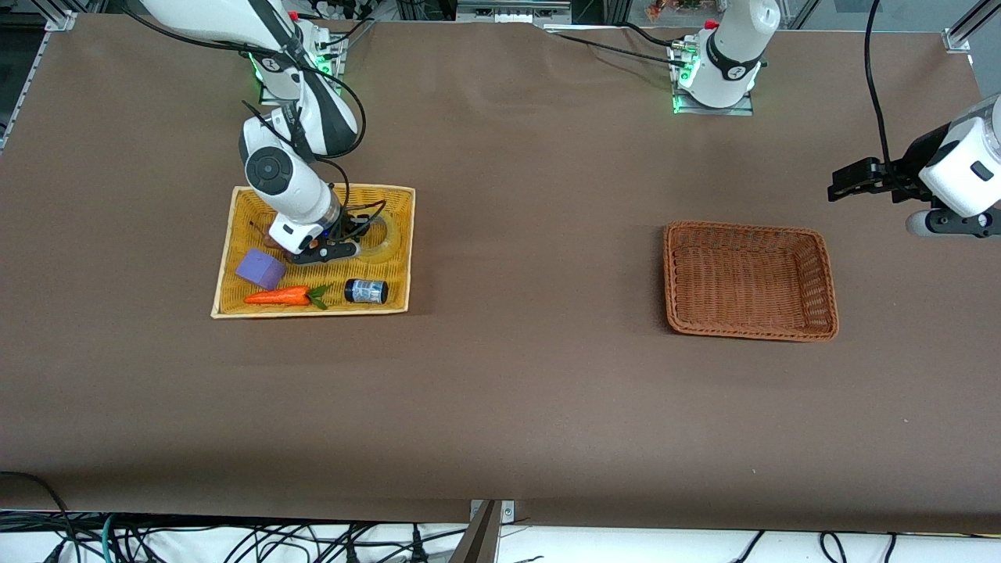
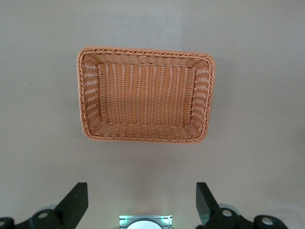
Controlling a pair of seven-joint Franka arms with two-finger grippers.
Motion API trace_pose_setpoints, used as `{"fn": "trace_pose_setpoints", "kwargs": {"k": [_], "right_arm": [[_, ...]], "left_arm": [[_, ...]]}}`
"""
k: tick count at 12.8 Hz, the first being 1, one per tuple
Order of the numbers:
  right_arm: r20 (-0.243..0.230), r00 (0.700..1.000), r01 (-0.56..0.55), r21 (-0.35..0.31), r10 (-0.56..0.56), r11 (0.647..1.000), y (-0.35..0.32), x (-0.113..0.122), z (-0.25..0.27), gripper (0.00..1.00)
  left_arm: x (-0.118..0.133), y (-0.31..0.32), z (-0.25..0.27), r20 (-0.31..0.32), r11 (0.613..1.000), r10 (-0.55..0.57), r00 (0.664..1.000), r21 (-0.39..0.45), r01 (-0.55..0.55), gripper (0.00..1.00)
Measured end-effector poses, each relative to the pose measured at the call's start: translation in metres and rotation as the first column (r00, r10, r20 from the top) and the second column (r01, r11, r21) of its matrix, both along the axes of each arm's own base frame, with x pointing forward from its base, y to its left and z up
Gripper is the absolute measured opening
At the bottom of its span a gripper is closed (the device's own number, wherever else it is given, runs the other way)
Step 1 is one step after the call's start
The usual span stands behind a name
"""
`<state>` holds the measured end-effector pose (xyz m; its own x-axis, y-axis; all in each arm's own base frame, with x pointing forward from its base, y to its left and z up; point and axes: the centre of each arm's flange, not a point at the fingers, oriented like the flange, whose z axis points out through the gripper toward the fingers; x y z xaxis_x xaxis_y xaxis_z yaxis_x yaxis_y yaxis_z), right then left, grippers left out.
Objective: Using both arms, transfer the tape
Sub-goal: 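Lower the right gripper into the yellow basket and grasp the tape roll, then lift the tape roll and carry it toward the brown basket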
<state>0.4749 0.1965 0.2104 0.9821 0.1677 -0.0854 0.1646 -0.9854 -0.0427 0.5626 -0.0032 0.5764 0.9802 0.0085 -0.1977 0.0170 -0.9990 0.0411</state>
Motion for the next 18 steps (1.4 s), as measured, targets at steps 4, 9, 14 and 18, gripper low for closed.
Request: {"fn": "trace_pose_setpoints", "kwargs": {"k": [4,9,14,18], "right_arm": [[-0.023,1.0,-0.011,-0.01,0.011,1.0,0.019,0.047,0.078,0.22],[0.017,1.0,0.026,0.022,-0.026,0.999,0.156,0.041,0.143,0.22],[0.003,0.983,0.183,0.008,-0.183,0.983,0.351,-0.027,0.07,0.22],[0.053,0.964,0.262,0.0,-0.262,0.965,0.416,-0.049,0.004,0.22]], "left_arm": [[0.0,0.0,0.0,0.0,1.0,0.0,1.0,0.0,0.0,1.0],[0.0,0.0,0.0,0.0,1.0,0.0,1.0,0.0,0.0,1.0],[0.001,0.003,-0.003,-0.005,1.0,0.005,1.0,0.001,-0.005,1.0],[0.012,0.003,-0.017,-0.004,1.0,0.008,1.0,0.003,-0.008,1.0]]}}
